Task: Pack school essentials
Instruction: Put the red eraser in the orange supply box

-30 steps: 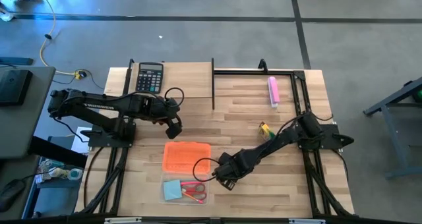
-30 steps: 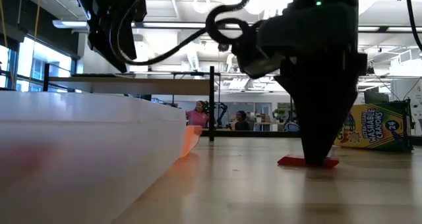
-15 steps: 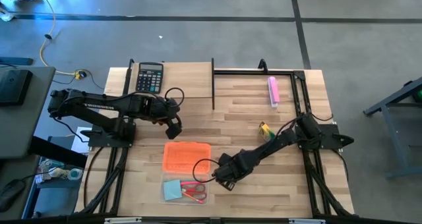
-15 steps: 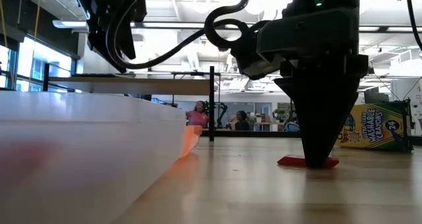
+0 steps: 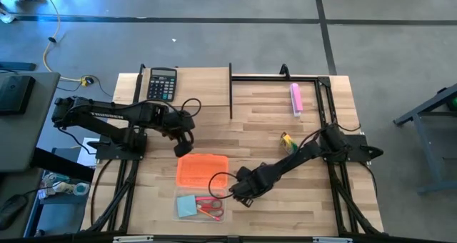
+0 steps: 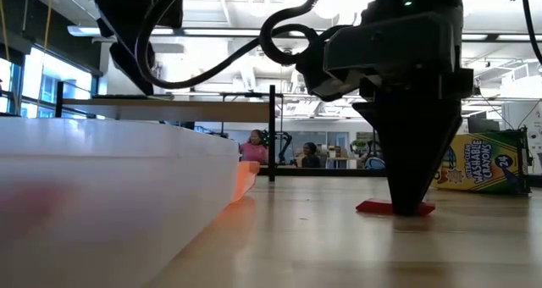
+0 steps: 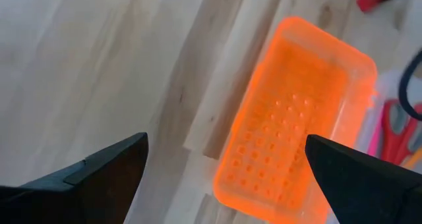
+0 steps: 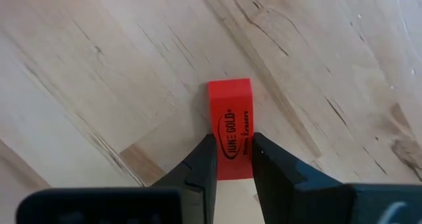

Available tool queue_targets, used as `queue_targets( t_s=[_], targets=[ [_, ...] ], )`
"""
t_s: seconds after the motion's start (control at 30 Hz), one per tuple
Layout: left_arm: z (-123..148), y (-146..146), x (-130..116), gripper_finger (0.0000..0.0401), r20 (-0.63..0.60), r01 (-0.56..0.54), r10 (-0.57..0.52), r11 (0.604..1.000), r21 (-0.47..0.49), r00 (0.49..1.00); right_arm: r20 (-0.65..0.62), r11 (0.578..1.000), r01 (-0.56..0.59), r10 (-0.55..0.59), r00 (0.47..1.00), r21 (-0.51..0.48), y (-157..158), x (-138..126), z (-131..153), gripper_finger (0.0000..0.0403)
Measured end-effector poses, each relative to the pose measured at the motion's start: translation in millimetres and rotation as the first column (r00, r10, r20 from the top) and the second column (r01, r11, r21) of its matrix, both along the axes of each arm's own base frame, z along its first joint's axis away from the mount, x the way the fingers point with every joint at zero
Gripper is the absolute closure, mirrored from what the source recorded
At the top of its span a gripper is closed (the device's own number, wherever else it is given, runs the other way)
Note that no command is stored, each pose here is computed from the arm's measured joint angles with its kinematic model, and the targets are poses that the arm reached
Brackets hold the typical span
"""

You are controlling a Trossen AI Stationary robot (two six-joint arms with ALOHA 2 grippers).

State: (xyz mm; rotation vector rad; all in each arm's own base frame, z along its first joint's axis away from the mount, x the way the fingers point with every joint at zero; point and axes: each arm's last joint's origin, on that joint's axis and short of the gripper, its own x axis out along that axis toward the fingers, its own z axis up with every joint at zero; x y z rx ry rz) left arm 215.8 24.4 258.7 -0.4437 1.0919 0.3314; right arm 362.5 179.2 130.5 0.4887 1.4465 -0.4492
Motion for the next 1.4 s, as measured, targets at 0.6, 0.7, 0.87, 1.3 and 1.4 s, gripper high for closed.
queue_targets(
  t_s=[0.6, 0.7, 0.87, 1.3, 1.4],
  targets=[
    [-0.2, 32.8, -6.6, 0.0002, -0.029, 0.130, -0.128, 0.985, 0.114, 0.991, 0.132, 0.993, 0.100, -0.108, 0.985, 0.067, 15.5, 27.2, 52.0, 0.0336],
    [-0.1, 39.4, -8.6, 0.0002, -0.035, 0.138, -0.134, 0.982, 0.130, 0.990, 0.214, 0.994, 0.086, -0.099, 0.972, 0.071, 18.8, 35.9, 71.0, 0.0336],
    [-0.1, 47.8, -11.4, 0.0002, -0.045, 0.148, -0.143, 0.977, 0.153, 0.989, 0.385, 0.996, -0.015, -0.019, 0.923, 0.085, 22.7, 52.4, 95.6, 0.0336],
    [-0.2, 54.2, -13.7, 0.0002, -0.048, 0.134, -0.128, 0.978, 0.159, 0.991, 0.545, 0.957, -0.288, 0.230, 0.806, 0.022, 21.9, 85.5, 67.1, 0.0336],
    [0.0, 54.2, -13.7, 0.0002, -0.048, 0.134, -0.128, 0.978, 0.159, 0.991, 0.517, 0.947, -0.321, 0.271, 0.812, 0.007, 21.8, 87.1, 54.9, 0.0336]
  ],
)
